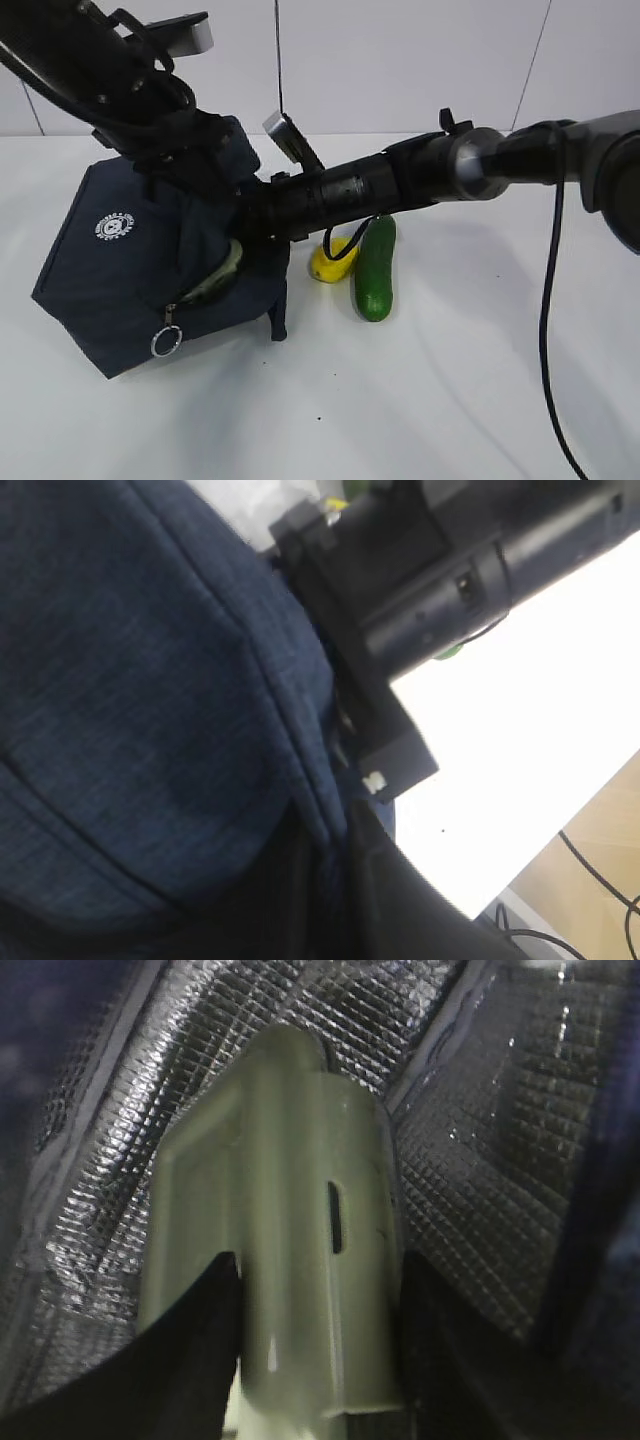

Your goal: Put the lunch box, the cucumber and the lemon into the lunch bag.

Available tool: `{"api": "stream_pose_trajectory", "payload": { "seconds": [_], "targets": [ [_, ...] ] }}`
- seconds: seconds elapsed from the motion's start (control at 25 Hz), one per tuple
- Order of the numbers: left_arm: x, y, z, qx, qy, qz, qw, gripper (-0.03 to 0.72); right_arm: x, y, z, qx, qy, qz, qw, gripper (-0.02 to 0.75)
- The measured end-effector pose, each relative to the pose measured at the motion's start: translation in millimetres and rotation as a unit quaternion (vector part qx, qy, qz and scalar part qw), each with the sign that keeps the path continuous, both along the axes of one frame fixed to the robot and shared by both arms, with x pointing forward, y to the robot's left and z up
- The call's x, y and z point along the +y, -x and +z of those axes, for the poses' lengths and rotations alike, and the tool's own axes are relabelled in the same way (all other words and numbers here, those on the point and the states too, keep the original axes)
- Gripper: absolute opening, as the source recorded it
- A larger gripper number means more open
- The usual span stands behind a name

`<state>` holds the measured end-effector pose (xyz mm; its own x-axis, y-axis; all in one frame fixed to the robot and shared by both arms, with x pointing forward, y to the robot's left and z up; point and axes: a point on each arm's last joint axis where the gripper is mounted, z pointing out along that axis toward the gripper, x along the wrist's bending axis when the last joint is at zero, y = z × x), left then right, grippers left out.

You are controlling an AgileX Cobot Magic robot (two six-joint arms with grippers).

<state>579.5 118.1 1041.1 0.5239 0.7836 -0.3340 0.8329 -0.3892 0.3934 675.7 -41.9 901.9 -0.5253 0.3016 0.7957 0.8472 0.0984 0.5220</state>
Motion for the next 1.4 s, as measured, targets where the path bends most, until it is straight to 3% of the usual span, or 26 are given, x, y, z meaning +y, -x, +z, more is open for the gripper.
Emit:
{"api": "stream_pose_trajectory", "payload": {
  "seconds": [0.2,0.92,1.12,1.4],
  "targets": [
    [0.1,-2.2,-5.0,0.001,-0.008,-0.001,1.000,0.015,2.4,2.6,-16.5,0.017,0.003,0.009,1.000,0.351],
    [1.7,-2.8,-6.7,-0.002,-0.020,-0.005,1.000,0.015,0.1,6.8,-12.1,0.024,-0.016,0.044,0.999,0.425],
    [1.3,-2.7,-6.5,-0.001,-0.017,-0.004,1.000,0.015,-27.1,-1.8,-0.3,0.019,-0.002,0.046,0.999,0.425],
    [1.2,-3.1,-6.6,-0.002,-0.017,-0.004,1.000,0.015,-89.7,-23.6,40.6,-0.011,0.007,-0.008,1.000,0.425]
  ]
}}
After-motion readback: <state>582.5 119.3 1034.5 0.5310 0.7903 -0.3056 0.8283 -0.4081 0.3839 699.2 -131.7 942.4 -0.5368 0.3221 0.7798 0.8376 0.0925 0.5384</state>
